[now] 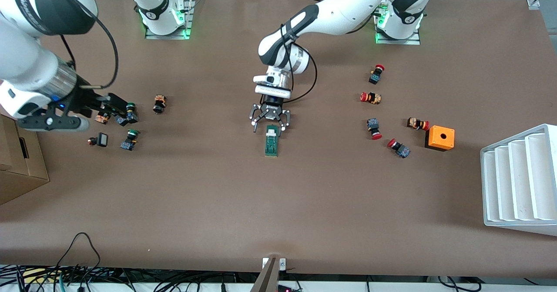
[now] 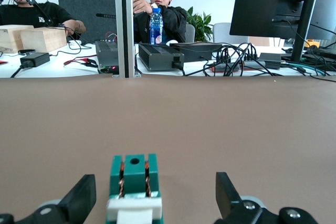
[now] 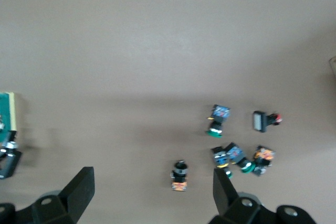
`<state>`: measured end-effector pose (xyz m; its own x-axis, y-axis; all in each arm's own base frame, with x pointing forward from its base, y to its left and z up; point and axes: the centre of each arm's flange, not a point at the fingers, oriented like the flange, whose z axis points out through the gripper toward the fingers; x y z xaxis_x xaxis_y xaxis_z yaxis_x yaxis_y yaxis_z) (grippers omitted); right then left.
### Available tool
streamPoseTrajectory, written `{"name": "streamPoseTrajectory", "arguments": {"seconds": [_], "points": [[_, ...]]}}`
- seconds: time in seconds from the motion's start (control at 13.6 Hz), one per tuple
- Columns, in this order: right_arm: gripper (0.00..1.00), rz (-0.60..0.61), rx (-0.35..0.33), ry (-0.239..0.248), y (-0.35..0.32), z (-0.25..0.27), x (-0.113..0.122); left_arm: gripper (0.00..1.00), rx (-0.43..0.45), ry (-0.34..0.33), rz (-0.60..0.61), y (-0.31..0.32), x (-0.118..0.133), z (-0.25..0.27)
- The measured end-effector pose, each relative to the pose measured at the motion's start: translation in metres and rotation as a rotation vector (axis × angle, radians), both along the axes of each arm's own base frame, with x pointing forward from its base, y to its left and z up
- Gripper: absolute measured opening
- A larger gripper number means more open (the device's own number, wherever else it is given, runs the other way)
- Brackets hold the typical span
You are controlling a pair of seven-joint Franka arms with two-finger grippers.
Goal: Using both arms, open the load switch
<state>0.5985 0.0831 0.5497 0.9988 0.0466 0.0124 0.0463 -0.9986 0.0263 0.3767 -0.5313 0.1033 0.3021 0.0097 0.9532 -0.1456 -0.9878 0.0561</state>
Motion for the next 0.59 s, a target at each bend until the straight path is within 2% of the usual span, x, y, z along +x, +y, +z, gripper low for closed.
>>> {"name": "streamPoseTrajectory", "arguments": {"seconds": [0.22, 0.37, 0.59], "points": [[1.0, 0.073, -0.009, -0.007, -0.026, 0.01, -0.004, 1.0, -0.01, 0.061, 0.046, 0.006, -0.023, 0.021], [1.0, 0.112, -0.011, -0.009, -0.049, 0.013, -0.004, 1.0, -0.016, 0.148, 0.096, -0.004, -0.037, 0.055], [1.0, 0.154, -0.016, -0.014, -0.077, 0.019, -0.006, 1.0, 0.028, 0.262, 0.166, -0.016, -0.042, 0.121]]}}
